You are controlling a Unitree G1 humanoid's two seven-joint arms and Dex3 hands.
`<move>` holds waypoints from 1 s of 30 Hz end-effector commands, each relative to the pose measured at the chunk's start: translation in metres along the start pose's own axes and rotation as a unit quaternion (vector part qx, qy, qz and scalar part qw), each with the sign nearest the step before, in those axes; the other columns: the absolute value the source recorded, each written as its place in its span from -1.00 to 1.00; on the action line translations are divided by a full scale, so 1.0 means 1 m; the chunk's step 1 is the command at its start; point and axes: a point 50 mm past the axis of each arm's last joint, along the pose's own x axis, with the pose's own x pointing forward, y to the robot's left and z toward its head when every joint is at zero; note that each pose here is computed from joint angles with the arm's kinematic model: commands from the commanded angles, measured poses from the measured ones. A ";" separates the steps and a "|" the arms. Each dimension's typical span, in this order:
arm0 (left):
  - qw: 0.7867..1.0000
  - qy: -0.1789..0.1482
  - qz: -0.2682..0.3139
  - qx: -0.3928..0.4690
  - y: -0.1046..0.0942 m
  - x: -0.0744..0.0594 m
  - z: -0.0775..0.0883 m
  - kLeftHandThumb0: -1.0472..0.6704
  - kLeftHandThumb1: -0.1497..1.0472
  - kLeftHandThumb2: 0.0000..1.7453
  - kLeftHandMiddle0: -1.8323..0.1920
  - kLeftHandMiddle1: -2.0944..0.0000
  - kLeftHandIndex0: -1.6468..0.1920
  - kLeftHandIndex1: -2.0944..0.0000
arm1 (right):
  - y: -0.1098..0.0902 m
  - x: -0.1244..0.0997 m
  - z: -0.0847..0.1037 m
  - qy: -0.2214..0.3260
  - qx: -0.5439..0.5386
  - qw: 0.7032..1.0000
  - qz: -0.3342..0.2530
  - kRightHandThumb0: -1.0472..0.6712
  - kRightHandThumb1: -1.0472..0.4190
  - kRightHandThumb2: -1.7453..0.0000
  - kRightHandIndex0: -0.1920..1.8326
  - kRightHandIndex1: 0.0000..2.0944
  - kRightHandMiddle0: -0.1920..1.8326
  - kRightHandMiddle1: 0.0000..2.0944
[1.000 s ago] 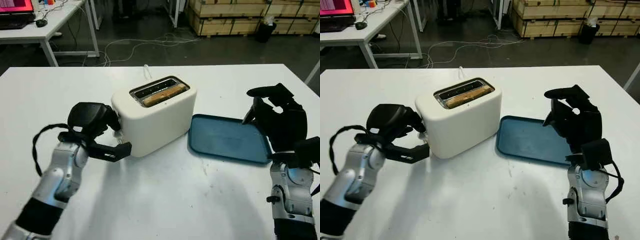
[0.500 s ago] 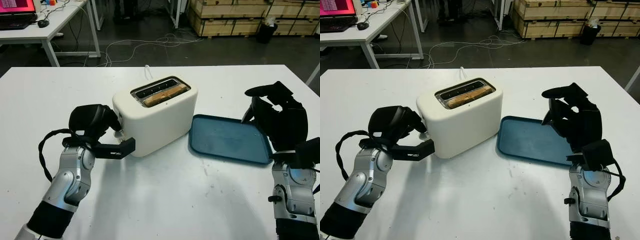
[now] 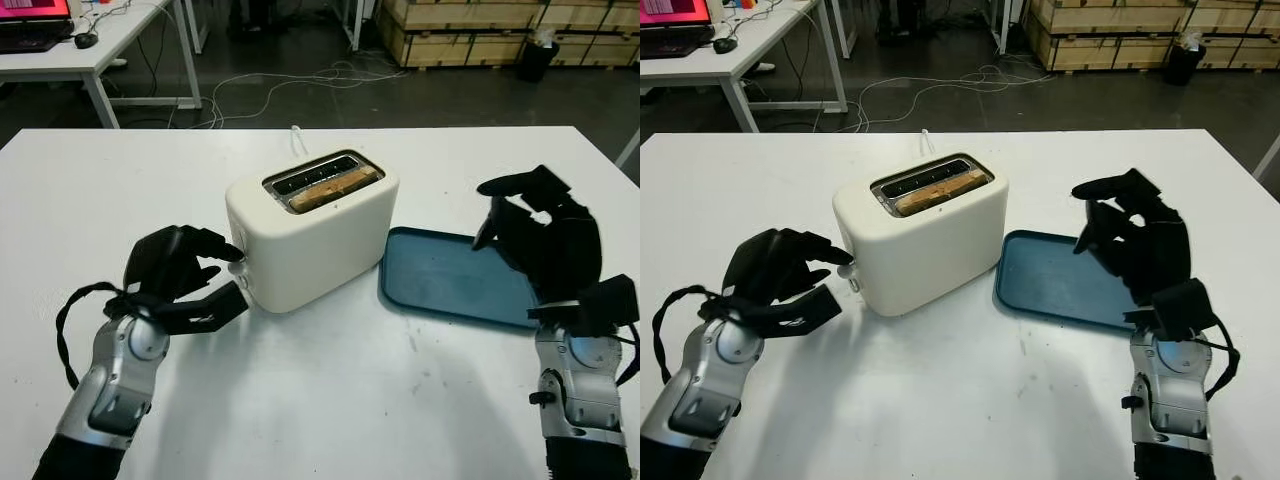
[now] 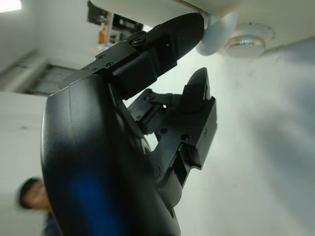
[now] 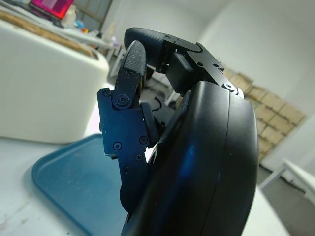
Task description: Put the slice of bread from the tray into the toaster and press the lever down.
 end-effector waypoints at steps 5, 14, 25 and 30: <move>0.987 -0.102 0.051 -0.115 0.017 0.004 0.042 0.48 0.36 0.48 -0.33 -0.67 -0.53 0.89 | 0.006 0.009 -0.021 0.053 0.010 0.998 0.012 -0.13 -0.83 0.52 0.04 0.67 -0.15 0.51; 0.986 -0.057 0.120 -0.098 0.051 0.000 0.050 0.34 0.72 0.05 -0.09 -0.67 0.22 -0.50 | -0.005 0.017 -0.024 0.108 -0.026 0.993 0.029 -0.11 -0.83 0.57 -0.06 0.67 -0.22 0.51; 0.982 -0.050 0.145 -0.113 0.056 -0.009 0.052 0.31 0.79 -0.03 -0.06 -0.67 0.23 -0.67 | -0.026 0.026 -0.003 0.109 -0.083 0.990 0.034 -0.09 -0.83 0.56 -0.05 0.67 -0.25 0.61; 0.989 -0.033 0.114 -0.088 0.060 -0.010 0.049 0.41 0.73 -0.05 -0.16 -0.67 0.07 -0.67 | -0.036 0.034 0.008 0.101 -0.128 0.985 0.060 -0.10 -0.83 0.51 0.01 0.67 -0.23 0.67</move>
